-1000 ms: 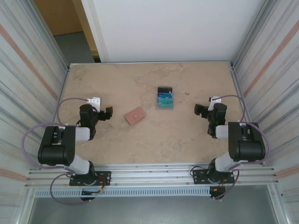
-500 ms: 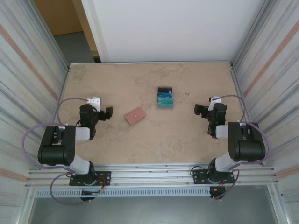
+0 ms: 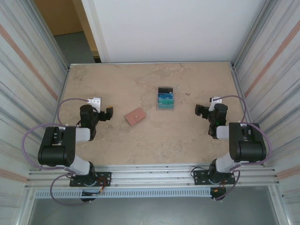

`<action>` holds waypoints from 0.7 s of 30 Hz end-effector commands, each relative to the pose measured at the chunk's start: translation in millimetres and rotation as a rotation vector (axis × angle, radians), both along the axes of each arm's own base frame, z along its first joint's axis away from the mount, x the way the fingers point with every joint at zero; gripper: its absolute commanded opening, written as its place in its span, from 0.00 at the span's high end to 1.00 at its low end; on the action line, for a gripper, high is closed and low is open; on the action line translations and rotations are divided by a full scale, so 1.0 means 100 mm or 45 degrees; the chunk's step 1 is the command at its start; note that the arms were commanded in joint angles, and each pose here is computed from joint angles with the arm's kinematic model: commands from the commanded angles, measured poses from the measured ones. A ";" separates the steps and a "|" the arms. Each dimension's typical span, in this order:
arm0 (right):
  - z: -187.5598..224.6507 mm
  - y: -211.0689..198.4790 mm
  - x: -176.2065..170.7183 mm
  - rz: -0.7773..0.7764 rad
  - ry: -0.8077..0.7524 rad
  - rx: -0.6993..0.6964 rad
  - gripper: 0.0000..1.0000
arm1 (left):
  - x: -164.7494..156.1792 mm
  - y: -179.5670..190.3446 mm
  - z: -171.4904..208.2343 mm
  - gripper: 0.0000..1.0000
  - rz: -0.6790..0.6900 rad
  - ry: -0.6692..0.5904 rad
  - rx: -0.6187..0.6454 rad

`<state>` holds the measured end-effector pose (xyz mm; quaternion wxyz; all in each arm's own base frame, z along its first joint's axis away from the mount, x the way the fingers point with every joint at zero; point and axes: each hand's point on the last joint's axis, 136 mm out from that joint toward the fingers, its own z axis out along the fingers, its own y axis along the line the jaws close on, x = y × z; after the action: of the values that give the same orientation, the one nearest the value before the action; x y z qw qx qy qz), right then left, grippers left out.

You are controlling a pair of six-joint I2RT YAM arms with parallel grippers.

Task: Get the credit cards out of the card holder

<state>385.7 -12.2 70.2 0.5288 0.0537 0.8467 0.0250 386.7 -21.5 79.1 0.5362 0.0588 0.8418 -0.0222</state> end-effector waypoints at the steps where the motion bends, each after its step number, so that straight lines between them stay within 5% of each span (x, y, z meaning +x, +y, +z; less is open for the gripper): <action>1: 0.11 -0.05 0.09 -0.012 -0.049 -0.018 0.01 | 0.09 0.05 0.13 0.01 0.017 -0.062 0.020; 15: 0.30 -0.18 0.08 -0.100 -0.029 0.006 0.01 | 0.08 -0.08 0.51 0.01 -0.075 0.019 -0.002; 21: 0.60 -0.27 -0.01 -0.188 -0.047 0.029 0.01 | 0.08 -0.47 0.69 0.01 -0.238 0.118 -0.009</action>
<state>386.6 -31.2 110.3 0.5389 0.0899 0.8375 0.0025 405.2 -44.7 148.3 0.5288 0.0932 0.8419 -0.0543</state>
